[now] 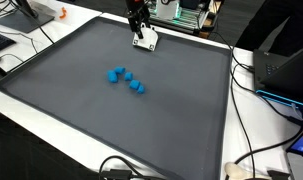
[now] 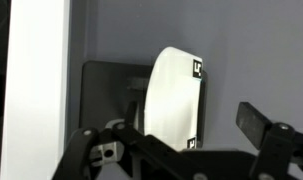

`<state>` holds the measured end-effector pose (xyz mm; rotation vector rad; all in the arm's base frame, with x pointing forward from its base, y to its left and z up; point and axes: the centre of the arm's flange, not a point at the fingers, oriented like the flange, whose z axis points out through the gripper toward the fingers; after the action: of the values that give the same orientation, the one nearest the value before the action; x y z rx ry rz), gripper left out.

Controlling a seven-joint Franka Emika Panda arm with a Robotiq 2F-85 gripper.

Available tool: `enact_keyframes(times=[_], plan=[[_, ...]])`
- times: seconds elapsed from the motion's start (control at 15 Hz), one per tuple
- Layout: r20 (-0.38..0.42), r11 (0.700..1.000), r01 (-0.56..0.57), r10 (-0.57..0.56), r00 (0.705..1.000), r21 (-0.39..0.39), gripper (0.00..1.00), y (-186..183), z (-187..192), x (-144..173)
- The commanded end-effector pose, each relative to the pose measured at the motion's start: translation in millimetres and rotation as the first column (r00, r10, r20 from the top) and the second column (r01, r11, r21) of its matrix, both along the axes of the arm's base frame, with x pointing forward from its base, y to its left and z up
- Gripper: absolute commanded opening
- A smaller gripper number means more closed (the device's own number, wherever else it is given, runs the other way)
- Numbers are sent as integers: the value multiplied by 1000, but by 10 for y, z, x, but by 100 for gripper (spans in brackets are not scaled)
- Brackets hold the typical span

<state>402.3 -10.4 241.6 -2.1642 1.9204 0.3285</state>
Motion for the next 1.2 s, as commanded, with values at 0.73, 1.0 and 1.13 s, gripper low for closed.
enact_keyframes(times=[0.73, 1.0, 1.13], plan=[[-4, 914, -390, 392, 920, -114, 100, 110, 1250, 311], [-3, 810, -572, 577, 817, -130, 100, 290, 1506, 631], [4, 746, -652, 658, 753, -134, 100, 403, 1593, 774]])
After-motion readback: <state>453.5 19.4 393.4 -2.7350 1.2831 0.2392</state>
